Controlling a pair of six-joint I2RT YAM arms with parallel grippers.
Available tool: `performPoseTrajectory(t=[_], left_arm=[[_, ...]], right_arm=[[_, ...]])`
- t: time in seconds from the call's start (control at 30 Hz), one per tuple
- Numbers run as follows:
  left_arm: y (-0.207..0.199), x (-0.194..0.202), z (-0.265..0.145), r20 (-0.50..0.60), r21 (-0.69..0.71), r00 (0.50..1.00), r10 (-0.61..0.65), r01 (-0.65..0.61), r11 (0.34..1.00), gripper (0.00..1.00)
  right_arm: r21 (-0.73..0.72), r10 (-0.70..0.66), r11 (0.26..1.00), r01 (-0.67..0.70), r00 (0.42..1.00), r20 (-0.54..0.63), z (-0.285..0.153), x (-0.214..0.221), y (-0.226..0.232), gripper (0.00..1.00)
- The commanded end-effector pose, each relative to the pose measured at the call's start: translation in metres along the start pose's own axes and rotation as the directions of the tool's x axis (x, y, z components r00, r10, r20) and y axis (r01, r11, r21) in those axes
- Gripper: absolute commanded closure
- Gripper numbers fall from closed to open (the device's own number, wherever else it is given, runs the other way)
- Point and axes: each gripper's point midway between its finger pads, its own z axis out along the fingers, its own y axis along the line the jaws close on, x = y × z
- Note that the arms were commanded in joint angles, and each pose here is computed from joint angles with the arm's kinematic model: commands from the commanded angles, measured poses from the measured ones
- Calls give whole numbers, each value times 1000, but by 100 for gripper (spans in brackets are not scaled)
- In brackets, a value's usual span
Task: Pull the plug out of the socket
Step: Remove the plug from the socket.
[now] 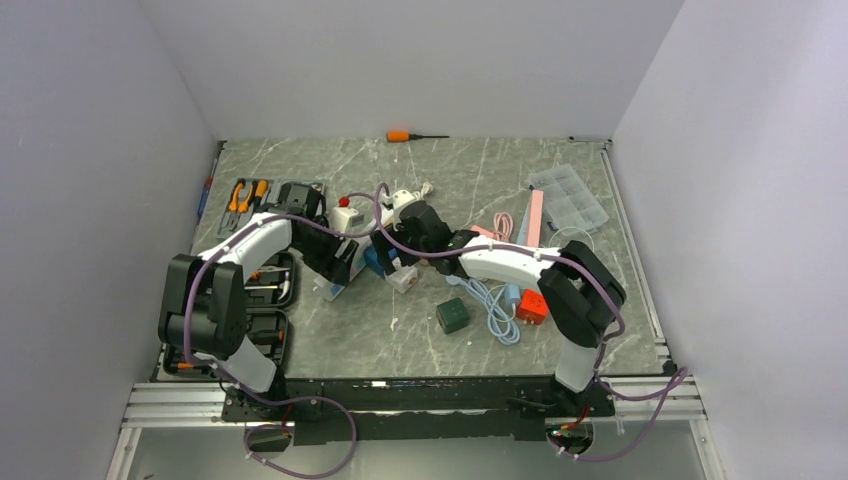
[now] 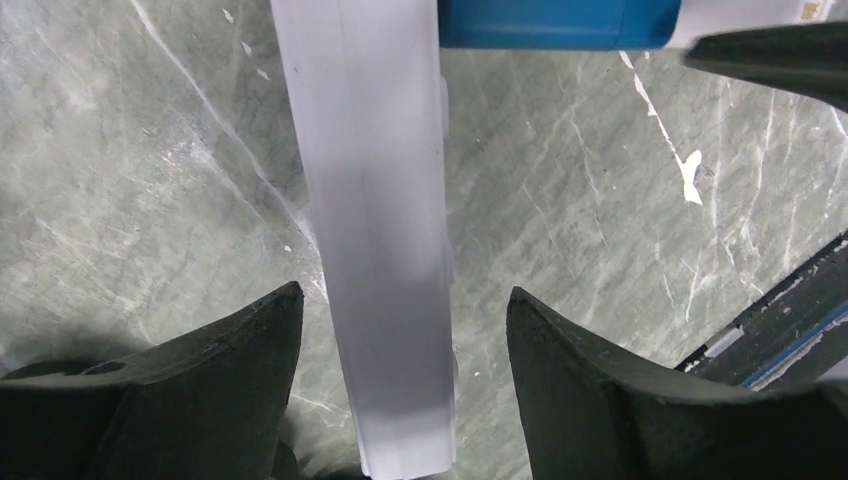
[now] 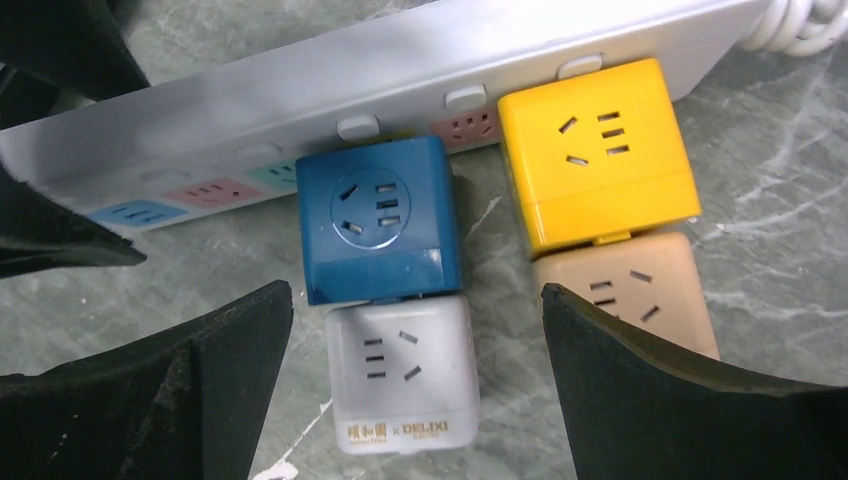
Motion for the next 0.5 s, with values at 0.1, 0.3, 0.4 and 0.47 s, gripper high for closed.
performPoseTrajectory(t=[0.1, 0.3, 0.4, 0.47], left_arm=[[-5, -7, -26, 96, 44, 995, -14, 9, 999, 24], [-5, -19, -51, 159, 73, 986, -42, 31, 997, 19], [-7, -22, -59, 175, 82, 984, -41, 27, 996, 18], [-9, -23, -62, 180, 87, 983, -40, 25, 996, 18]], right_arm=[[-60, -50, 997, 52, 998, 32, 23, -11, 22, 5], [-61, -67, 996, 68, 998, 17, 35, -5, 26, 6], [-56, -76, 995, 77, 997, 10, 44, -3, 25, 6], [-50, -85, 995, 85, 996, 0, 51, -1, 24, 6]])
